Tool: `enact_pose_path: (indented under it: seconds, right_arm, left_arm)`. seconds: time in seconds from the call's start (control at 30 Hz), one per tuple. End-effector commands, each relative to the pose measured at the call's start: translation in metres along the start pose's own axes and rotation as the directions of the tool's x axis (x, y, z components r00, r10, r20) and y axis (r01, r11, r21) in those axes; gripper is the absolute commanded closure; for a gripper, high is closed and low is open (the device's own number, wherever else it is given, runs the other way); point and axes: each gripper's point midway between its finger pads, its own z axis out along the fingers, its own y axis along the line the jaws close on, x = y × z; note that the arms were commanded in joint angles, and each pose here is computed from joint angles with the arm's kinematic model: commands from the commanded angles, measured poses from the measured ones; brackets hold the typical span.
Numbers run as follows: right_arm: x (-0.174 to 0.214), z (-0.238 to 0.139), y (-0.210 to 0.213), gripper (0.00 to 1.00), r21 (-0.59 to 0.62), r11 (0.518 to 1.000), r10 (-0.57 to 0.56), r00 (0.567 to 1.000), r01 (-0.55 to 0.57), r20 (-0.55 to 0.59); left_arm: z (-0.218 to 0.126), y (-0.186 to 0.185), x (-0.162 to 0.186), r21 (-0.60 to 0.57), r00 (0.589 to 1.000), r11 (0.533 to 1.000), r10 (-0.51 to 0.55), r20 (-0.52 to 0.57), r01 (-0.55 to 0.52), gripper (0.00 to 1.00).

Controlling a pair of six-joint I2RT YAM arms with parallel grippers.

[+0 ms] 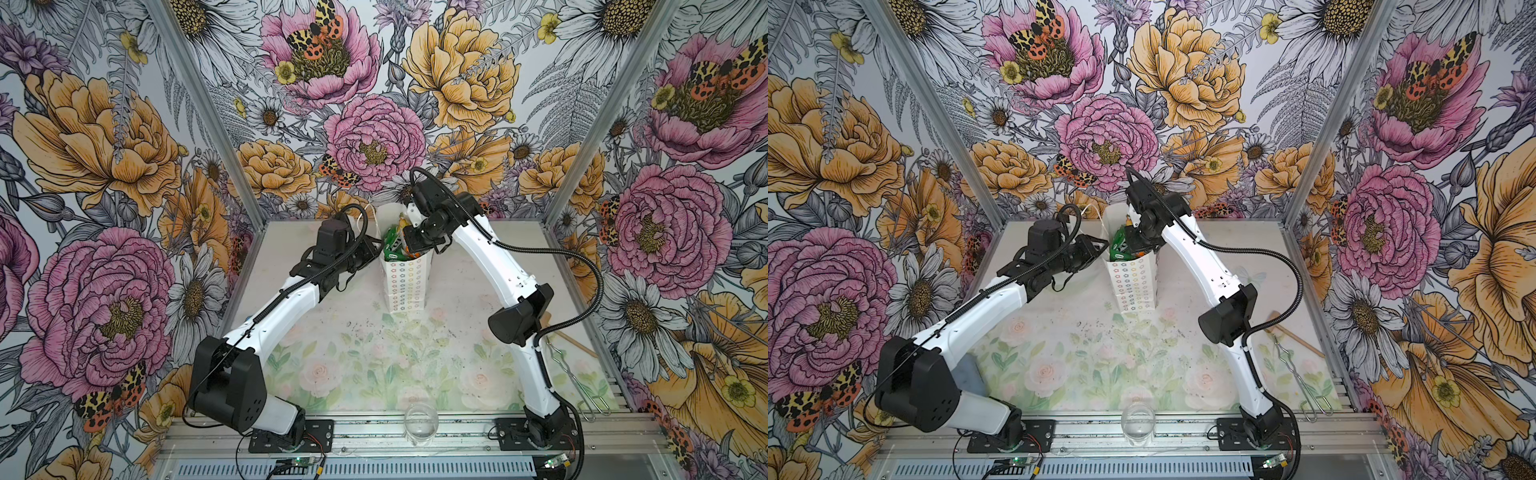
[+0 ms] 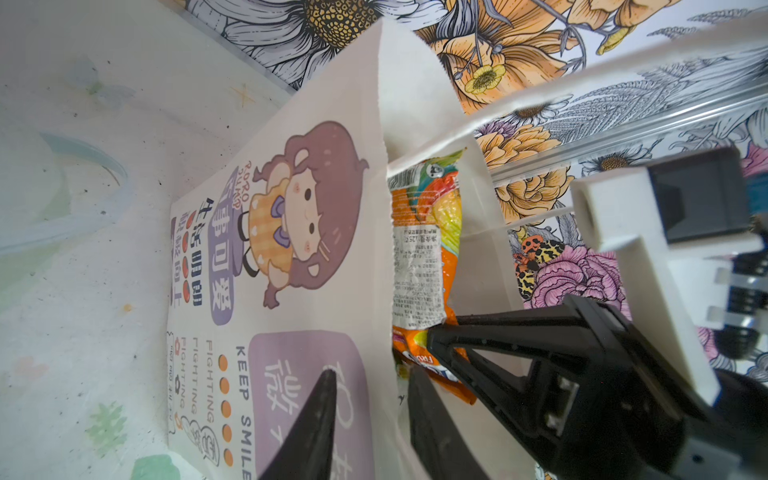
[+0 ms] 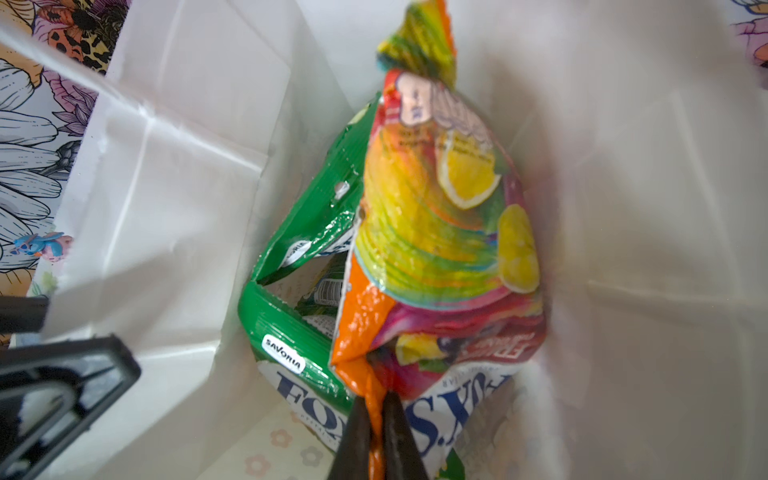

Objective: Place the snacks into the paper bag
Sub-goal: 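Lower the orange packet into the bag and open the right gripper, then release the bag with the left gripper while the right gripper withdraws upward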

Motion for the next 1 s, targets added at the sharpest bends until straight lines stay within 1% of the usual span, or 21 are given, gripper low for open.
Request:
enact_pose_path:
  seconds: [0.0, 0.1, 0.3, 0.47, 0.6, 0.83, 0.9, 0.97]
  right_arm:
    - [-0.015, -0.018, 0.005, 0.87, -0.009, 1.000, 0.000, 0.997, 0.001, 0.080]
    - [-0.019, -0.034, 0.011, 0.84, -0.030, 1.000, -0.006, 0.993, 0.009, 0.116]
    - [-0.025, -0.068, 0.022, 0.76, -0.078, 0.996, -0.018, 0.982, 0.033, 0.186]
    - [-0.028, -0.105, 0.028, 0.72, -0.108, 0.992, -0.034, 0.966, 0.063, 0.255]
    - [-0.027, -0.133, 0.031, 0.71, -0.121, 0.989, -0.045, 0.952, 0.085, 0.303]
    - [-0.017, -0.179, 0.030, 0.68, -0.099, 0.986, -0.090, 0.924, 0.135, 0.372]
    - [-0.011, -0.187, 0.023, 0.68, -0.062, 0.988, -0.110, 0.919, 0.144, 0.377]
    - [-0.004, -0.192, 0.012, 0.68, 0.002, 0.989, -0.140, 0.916, 0.150, 0.376]
  left_arm:
    - [-0.006, -0.016, -0.009, 0.040, 1.000, 0.999, 0.016, 0.022, -0.016, 0.61]
    - [-0.012, -0.022, -0.010, 0.050, 0.999, 0.998, 0.027, 0.031, -0.028, 0.56]
    - [-0.033, -0.032, -0.015, 0.053, 0.996, 0.997, 0.051, 0.069, -0.055, 0.51]
    - [-0.063, -0.050, -0.019, 0.085, 0.990, 0.993, 0.069, 0.119, -0.080, 0.46]
    - [-0.093, -0.065, -0.024, 0.109, 0.981, 0.989, 0.084, 0.175, -0.104, 0.44]
    - [-0.144, -0.074, -0.026, 0.100, 0.958, 0.985, 0.113, 0.264, -0.143, 0.37]
    - [-0.154, -0.068, -0.027, 0.067, 0.949, 0.986, 0.129, 0.286, -0.154, 0.33]
    - [-0.161, -0.060, -0.028, 0.028, 0.941, 0.987, 0.144, 0.308, -0.160, 0.26]
